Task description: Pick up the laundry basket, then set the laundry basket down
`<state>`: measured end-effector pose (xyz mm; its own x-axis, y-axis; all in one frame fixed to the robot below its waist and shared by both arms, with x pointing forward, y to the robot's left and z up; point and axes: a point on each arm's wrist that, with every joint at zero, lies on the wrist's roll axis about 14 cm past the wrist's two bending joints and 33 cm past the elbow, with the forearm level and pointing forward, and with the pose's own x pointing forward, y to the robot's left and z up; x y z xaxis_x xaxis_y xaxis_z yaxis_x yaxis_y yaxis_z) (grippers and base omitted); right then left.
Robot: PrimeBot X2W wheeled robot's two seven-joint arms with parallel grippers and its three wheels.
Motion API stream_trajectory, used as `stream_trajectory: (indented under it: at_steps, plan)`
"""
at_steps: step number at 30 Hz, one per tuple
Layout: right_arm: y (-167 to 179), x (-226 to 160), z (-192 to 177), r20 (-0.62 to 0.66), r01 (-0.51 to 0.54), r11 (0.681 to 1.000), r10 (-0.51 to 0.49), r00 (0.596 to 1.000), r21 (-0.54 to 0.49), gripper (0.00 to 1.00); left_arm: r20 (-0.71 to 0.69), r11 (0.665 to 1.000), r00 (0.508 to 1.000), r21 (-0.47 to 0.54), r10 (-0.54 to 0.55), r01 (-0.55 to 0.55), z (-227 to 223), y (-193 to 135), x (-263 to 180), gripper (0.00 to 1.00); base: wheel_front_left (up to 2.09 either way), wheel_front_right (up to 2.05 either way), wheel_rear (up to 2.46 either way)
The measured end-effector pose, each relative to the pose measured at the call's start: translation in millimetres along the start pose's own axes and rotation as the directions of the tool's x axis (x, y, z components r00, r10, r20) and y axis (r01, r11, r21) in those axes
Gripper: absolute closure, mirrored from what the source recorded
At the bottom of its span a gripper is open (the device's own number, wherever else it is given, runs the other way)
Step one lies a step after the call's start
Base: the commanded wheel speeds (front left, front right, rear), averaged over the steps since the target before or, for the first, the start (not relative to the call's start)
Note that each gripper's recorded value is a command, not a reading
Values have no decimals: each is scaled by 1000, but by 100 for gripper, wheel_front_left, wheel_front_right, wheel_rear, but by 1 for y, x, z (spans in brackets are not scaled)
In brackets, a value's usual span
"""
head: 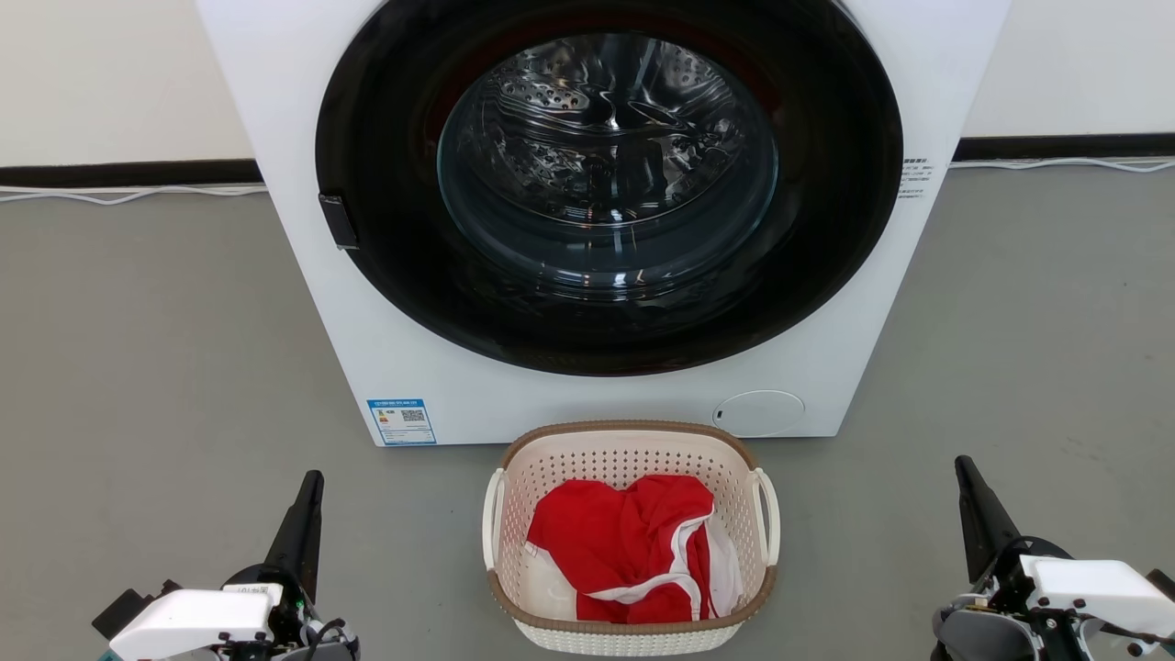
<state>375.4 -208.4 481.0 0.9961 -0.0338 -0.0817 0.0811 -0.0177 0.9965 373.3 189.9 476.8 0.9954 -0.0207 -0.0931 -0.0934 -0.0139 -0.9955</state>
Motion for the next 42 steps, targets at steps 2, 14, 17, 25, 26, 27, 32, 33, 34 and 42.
stream_trajectory:
  at_steps: [2, 14, 17, 25, 26, 27, 32, 33, 34, 42]
  plan:
    - [0, 0, 0, 0, 0, 1000, 0, 1000, 0, 100, 0, 1000, 1000, 0, 0, 0, 0, 0, 0, 100, 0, 0, 0]
    - [-25, -11, -1, 2, 73, 997, -73, 997, 10, 0, 3, 997, 997, -17, 73, -73, -3, 25, -11, 0, 0, 0, 0]
    - [-27, -14, -2, 3, 79, 997, -79, 997, 10, 0, 7, 996, 996, -17, 83, -83, -3, 29, -13, 0, 0, 0, 0]
    - [-22, -12, -4, 6, 61, 998, -61, 998, -3, 0, 20, 998, 997, -13, 70, -69, -3, 24, -12, 0, 0, 0, 0]
    - [-20, -12, -5, 9, 57, 998, -57, 998, -6, 0, 21, 998, 997, -13, 69, -69, -3, 24, -12, 0, 0, 0, 0]
    - [-19, -12, -5, 8, 54, 998, -54, 998, -13, 0, 21, 998, 997, -12, 67, -67, -3, 24, -12, 0, 0, 0, 0]
    - [-17, -12, -6, 11, 50, 997, -49, 999, -58, 0, 27, 998, 998, 11, 61, -62, -4, 21, -12, 0, 0, 0, 0]
    - [-17, -12, -5, 14, 49, 996, -48, 999, -70, 0, 25, 998, 998, 18, 61, -61, -5, 21, -11, 0, 0, 0, 0]
    - [-17, -12, -5, 13, 50, 995, -49, 999, -85, 0, 25, 998, 998, 32, 61, -62, -5, 21, -11, 0, 0, 0, 0]
    - [-12, -13, -5, 19, 38, 980, -34, 999, -195, 0, 30, 990, 998, 122, 61, -64, -5, 21, -11, 0, 0, 0, 0]
